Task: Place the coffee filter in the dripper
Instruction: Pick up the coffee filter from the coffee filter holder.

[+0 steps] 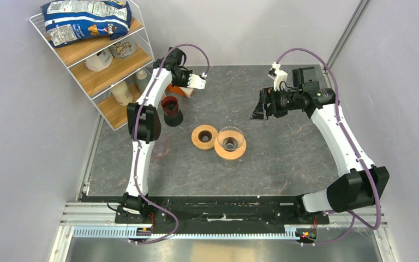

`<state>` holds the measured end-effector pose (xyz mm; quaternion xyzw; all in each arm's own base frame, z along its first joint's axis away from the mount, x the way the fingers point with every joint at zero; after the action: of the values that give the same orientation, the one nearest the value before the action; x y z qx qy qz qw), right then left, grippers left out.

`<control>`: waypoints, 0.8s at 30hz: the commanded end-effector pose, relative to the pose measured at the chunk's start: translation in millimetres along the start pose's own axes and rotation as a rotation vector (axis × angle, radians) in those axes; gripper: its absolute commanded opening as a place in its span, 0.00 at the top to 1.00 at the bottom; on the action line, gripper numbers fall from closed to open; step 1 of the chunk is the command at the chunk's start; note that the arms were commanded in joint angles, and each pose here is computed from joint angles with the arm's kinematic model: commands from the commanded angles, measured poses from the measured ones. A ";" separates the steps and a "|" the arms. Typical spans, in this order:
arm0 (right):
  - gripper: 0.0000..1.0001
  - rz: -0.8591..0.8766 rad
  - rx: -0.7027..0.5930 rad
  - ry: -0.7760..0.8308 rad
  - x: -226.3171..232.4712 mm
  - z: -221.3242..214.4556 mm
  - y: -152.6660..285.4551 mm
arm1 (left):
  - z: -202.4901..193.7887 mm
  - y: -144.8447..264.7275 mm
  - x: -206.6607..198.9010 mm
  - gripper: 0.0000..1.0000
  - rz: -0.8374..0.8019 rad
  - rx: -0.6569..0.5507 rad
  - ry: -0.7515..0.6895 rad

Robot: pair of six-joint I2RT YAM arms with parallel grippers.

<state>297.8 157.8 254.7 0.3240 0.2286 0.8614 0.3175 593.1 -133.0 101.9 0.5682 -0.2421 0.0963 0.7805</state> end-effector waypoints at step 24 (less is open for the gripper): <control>0.10 0.044 -0.130 0.074 15.3 37.8 13.5 | 71.5 160.0 55.6 0.98 0.242 -0.171 -0.147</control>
<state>299.4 164.2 261.3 0.3233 0.2105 0.8714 0.3030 575.0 -139.9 198.5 0.5298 -0.3079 0.1103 0.7826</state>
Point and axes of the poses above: each gripper's point midway between its finger pads, its own y axis back along the fingers, its own x axis along the line the jaws close on, z = x × y, the point moved 1 cm from there along y, back along the fingers, and after that the axes turned 6 degrees about y, right-handed, at the moved point
